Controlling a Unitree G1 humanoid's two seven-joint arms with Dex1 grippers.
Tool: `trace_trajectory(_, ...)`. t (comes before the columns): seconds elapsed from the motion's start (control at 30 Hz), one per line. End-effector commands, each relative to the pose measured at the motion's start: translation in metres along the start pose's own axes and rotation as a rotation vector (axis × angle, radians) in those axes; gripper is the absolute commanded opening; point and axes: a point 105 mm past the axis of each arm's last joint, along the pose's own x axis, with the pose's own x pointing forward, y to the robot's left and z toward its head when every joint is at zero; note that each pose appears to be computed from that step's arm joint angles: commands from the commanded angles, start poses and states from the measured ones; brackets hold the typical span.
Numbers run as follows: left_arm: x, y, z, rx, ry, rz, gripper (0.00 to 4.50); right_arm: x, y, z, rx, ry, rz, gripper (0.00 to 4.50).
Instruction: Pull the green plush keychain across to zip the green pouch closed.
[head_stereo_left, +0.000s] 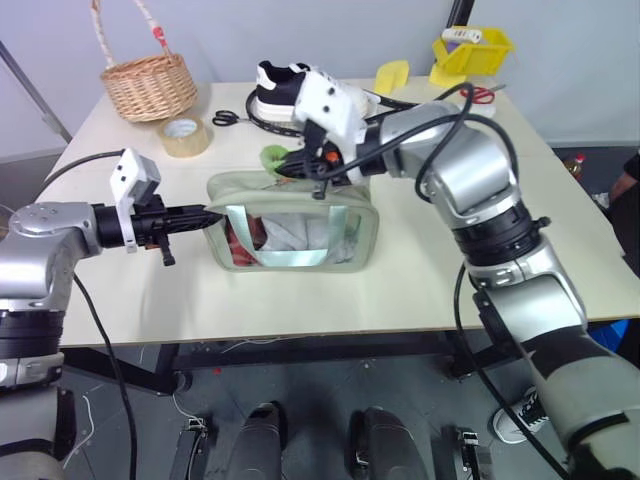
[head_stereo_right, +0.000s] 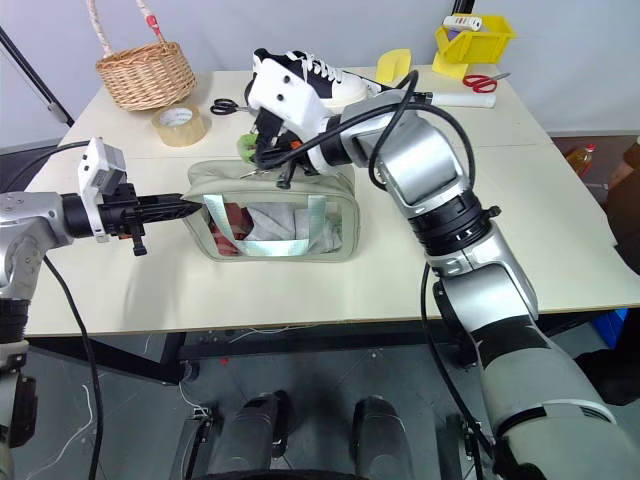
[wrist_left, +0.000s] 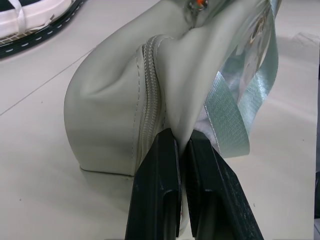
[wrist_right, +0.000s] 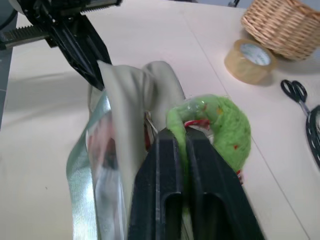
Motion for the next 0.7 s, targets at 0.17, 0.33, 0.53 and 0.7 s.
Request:
trace_trajectory(0.17, -0.006, 0.003, 0.006, 0.020, -0.010, 0.023, 0.00, -0.065, -0.040, -0.005, 0.058, -0.016, -0.220, 0.09)
trace_trajectory(0.33, -0.007, 0.004, 0.005, 0.014, -0.010, 0.032, 0.00, -0.119, -0.063, -0.051, 0.043, 0.169, -0.418, 0.09)
trace_trajectory(0.53, -0.011, 0.005, 0.003, -0.010, -0.018, 0.059, 0.00, -0.203, -0.079, -0.145, -0.032, 0.624, -0.691, 0.09)
trace_trajectory(0.7, -0.014, 0.002, 0.004, -0.022, -0.026, 0.067, 0.00, -0.157, -0.030, -0.164, -0.019, 0.590, -0.466, 0.09)
